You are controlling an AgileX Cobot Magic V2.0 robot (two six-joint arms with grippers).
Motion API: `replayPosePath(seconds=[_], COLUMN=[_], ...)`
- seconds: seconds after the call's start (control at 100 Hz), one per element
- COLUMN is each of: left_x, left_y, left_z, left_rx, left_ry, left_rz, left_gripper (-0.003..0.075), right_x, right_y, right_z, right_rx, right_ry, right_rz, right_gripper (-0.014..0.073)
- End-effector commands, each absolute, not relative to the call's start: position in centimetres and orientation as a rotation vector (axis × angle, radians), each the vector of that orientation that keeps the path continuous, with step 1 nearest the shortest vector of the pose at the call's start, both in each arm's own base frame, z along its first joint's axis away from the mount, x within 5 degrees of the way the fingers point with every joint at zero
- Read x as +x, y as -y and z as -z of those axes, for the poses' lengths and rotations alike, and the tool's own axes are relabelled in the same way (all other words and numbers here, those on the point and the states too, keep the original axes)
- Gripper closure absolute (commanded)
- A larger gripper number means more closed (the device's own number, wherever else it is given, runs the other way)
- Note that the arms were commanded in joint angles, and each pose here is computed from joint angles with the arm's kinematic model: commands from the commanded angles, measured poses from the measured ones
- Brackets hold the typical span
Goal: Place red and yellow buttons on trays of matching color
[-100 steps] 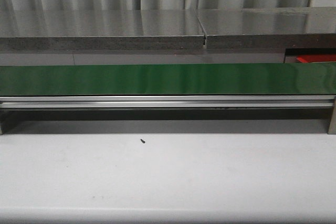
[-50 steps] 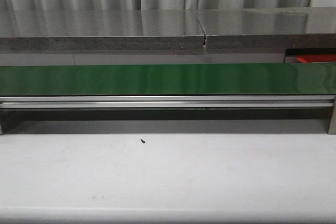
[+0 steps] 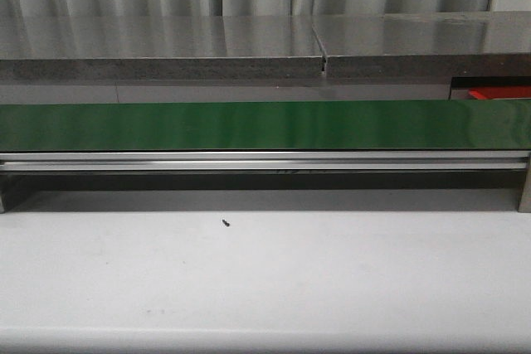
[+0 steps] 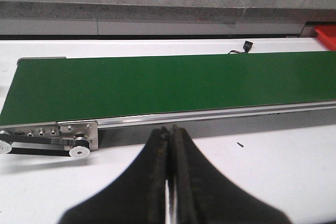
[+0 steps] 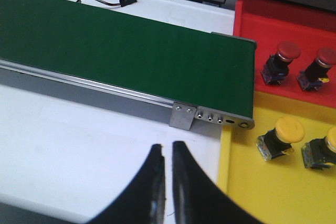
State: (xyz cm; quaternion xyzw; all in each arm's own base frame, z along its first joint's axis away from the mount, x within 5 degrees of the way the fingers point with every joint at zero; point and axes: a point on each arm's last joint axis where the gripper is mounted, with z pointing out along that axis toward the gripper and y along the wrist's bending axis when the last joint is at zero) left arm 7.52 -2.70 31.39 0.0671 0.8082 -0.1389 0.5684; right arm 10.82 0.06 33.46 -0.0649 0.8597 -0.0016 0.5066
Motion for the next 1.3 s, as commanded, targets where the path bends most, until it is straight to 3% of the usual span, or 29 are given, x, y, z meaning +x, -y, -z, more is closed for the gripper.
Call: replayPosePath(seconds=[0.0, 0.72, 0.83, 0.98, 1.05, 1.11, 1.29], left_x=[7.71, 7.66, 7.63, 7.58, 7.60, 7.57, 7.76], left_y=[2.63, 2.65, 2.68, 2.72, 2.70, 2.73, 2.63], left_z=[-32.79, -32.61, -32.53, -32.42, -32.48, -32.41, -32.86], left_rx=[0.123, 0.137, 0.141, 0.146, 0.143, 0.151, 0.112], left_ry=[-1.811, -1.830, -1.838, -1.851, -1.844, -1.851, -1.848], left_rz=[0.340, 0.331, 0.334, 0.338, 0.336, 0.335, 0.345], left_gripper=[0.0739, 0.0723, 0.0585, 0.0195, 0.0079, 0.0053, 0.0083], right_x=[10.86, 10.85, 10.85, 10.85, 10.85, 10.85, 10.85], right_y=[-0.07, -0.08, -0.08, -0.08, -0.08, -0.08, -0.08], right_z=[-34.80, -34.77, -34.77, -34.77, -34.77, -34.77, -34.77], right_rx=[-0.144, -0.144, -0.144, -0.144, -0.144, -0.144, -0.144], right_ry=[-1.984, -1.987, -1.987, -1.987, -1.987, -1.987, -1.987], right_rz=[0.014, 0.012, 0.012, 0.012, 0.012, 0.012, 0.012], right_gripper=[0.0657, 0.0662, 0.0662, 0.0662, 0.0662, 0.0662, 0.0662])
